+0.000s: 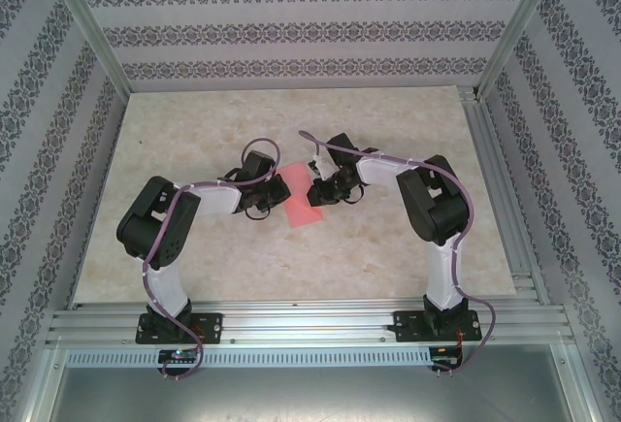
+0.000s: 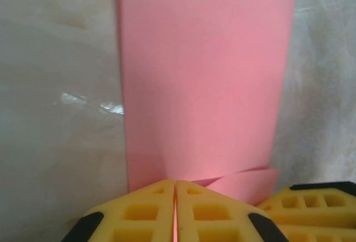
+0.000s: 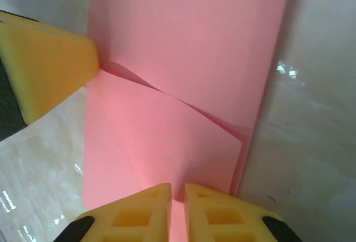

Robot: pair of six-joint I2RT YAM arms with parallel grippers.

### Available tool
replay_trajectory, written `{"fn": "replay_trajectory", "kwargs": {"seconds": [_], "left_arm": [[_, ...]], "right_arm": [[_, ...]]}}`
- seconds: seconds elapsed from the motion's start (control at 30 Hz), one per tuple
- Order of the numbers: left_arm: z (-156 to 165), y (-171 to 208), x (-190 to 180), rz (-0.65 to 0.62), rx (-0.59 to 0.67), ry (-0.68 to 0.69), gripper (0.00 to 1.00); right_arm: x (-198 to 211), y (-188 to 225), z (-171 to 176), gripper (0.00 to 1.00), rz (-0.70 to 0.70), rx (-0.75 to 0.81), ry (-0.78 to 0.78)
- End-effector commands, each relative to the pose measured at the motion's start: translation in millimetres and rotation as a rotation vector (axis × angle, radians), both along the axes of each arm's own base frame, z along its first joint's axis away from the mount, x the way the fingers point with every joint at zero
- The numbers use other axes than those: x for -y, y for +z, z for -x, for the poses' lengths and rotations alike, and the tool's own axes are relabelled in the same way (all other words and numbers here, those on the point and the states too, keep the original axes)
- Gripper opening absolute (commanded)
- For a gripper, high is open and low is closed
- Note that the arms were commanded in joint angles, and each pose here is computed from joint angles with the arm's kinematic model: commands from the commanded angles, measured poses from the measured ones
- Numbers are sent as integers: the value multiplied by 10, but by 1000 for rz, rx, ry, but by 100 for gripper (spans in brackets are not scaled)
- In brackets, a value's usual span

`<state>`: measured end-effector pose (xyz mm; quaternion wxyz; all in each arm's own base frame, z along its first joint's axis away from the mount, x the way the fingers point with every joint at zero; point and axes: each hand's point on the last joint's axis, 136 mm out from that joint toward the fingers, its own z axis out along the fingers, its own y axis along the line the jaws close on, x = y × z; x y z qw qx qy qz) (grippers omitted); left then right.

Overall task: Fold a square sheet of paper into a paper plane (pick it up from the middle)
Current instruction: Fold the triangle a second time at the center of the table.

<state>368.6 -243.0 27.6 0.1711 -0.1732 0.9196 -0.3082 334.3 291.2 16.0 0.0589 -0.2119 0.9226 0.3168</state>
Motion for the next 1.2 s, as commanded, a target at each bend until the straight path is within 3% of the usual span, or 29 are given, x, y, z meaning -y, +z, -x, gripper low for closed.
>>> {"fn": "replay_trajectory", "kwargs": {"seconds": [0.0, 0.17, 0.43, 0.8, 1.0, 1.17], "left_arm": [[-128, 442, 58, 48, 82, -30, 16], [-71, 617, 183, 138, 93, -56, 20], [-1, 341, 345, 251, 27, -49, 11], [66, -228, 212, 144, -66, 8, 7], [85, -267, 205, 132, -71, -1, 7], [71, -249, 211, 132, -67, -5, 7]], "right_arm": [[40, -127, 1, 15, 10, -13, -19], [43, -62, -22, 16, -5, -5, -24], [50, -18, -47, 16, -11, 3, -25], [63, 90, -75, 17, -15, 17, -32], [-85, 459, -9, 18, -107, 32, -5], [-210, 374, 103, 17, -91, 11, 30]]}}
